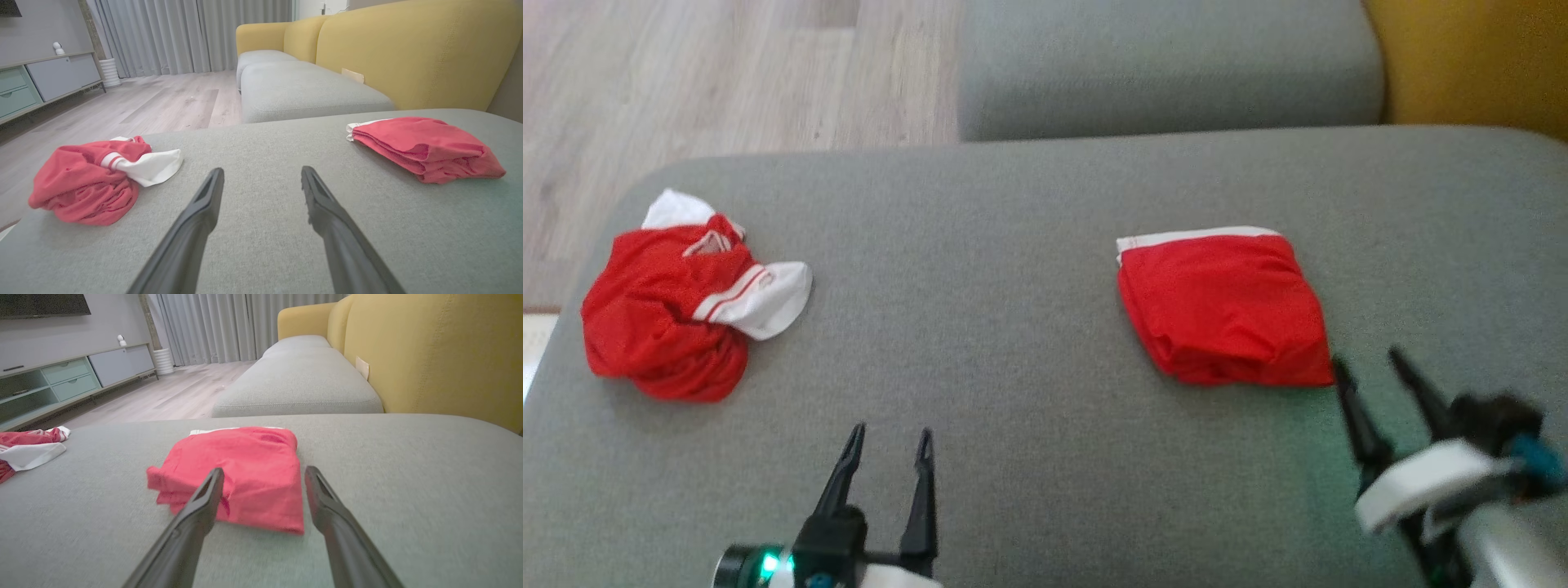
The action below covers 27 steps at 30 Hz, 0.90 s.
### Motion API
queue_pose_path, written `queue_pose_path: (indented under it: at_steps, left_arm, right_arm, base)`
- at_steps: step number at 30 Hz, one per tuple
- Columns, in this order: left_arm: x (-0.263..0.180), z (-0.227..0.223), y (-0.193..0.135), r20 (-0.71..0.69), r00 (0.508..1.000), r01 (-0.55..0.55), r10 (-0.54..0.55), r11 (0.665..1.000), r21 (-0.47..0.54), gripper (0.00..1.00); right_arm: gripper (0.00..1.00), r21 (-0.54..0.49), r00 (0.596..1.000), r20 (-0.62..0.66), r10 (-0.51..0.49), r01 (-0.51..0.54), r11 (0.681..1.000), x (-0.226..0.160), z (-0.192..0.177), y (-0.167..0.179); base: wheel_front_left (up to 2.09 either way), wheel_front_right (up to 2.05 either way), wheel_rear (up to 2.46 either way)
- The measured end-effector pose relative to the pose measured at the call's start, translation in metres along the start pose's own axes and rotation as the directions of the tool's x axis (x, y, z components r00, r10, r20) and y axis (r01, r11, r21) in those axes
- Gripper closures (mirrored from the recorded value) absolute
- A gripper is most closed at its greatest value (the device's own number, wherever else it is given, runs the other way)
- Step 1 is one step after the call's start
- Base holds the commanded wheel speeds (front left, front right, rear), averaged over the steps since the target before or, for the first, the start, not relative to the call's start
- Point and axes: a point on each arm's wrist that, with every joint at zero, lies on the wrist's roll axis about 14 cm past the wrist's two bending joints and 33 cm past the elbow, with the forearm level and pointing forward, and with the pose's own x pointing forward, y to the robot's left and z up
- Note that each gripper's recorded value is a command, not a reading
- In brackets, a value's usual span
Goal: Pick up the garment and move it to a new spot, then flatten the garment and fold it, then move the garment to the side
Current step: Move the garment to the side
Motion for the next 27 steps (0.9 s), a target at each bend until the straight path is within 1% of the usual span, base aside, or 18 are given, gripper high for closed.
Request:
queue_pose_path:
  at_steps: [4, 7, 12, 14, 20, 22, 24, 25, 26, 27]
  left_arm:
    - [0.021, 0.010, -0.010, 0.028, 0.999, 0.032, -0.032, 0.999, 0.001, 0.00]
    - [0.037, 0.013, -0.015, 0.041, 0.998, 0.052, -0.052, 0.999, 0.001, 0.00]
    - [0.054, 0.006, -0.022, 0.022, 0.997, 0.077, -0.077, 0.997, -0.004, 0.00]
    - [0.058, 0.002, -0.025, 0.009, 0.997, 0.081, -0.081, 0.997, -0.010, 0.00]
    - [0.076, -0.004, -0.030, 0.000, 0.996, 0.092, -0.092, 0.996, -0.018, 0.00]
    - [0.080, -0.006, -0.031, -0.006, 0.996, 0.092, -0.092, 0.996, -0.014, 0.00]
    - [0.082, -0.010, -0.031, -0.017, 0.996, 0.091, -0.092, 0.996, -0.020, 0.00]
    - [0.082, -0.011, -0.031, -0.021, 0.996, 0.086, -0.086, 0.996, -0.021, 0.00]
    - [0.083, -0.012, -0.030, -0.024, 0.996, 0.084, -0.085, 0.996, -0.020, 0.00]
    - [0.083, -0.014, -0.030, -0.028, 0.996, 0.082, -0.083, 0.996, -0.020, 0.00]
  right_arm:
    - [0.00, 0.001, 0.998, -0.058, -0.016, 0.016, 1.000, 0.041, 0.021, -0.036]
    - [0.00, 0.043, 0.992, -0.123, -0.022, 0.028, 0.999, 0.065, 0.026, -0.054]
    - [0.00, 0.159, 0.949, -0.312, 0.041, 0.010, 0.987, 0.086, -0.003, -0.053]
    - [0.00, 0.183, 0.927, -0.369, 0.063, 0.006, 0.983, 0.090, -0.014, -0.053]
    - [0.00, 0.146, 0.879, -0.470, 0.076, -0.008, 0.989, 0.108, -0.033, -0.065]
    - [0.00, 0.159, 0.868, -0.489, 0.090, -0.013, 0.987, 0.114, -0.039, -0.062]
    - [0.07, 0.173, 0.848, -0.519, 0.110, -0.021, 0.985, 0.116, -0.048, -0.057]
    - [0.00, 0.181, 0.837, -0.534, 0.119, -0.025, 0.983, 0.115, -0.054, -0.054]
    - [0.03, 0.188, 0.825, -0.550, 0.129, -0.027, 0.982, 0.114, -0.059, -0.051]
    - [0.15, 0.194, 0.814, -0.564, 0.138, -0.032, 0.980, 0.113, -0.063, -0.049]
  base:
    - [0.00, 0.00, 0.00]
    - [0.00, 0.00, 0.00]
    - [0.00, 0.00, 0.00]
    - [0.00, 0.00, 0.00]
    - [0.00, 0.00, 0.00]
    - [0.00, 0.00, 0.00]
    - [0.00, 0.00, 0.00]
    - [0.00, 0.00, 0.00]
    - [0.00, 0.00, 0.00]
    - [0.00, 0.00, 0.00]
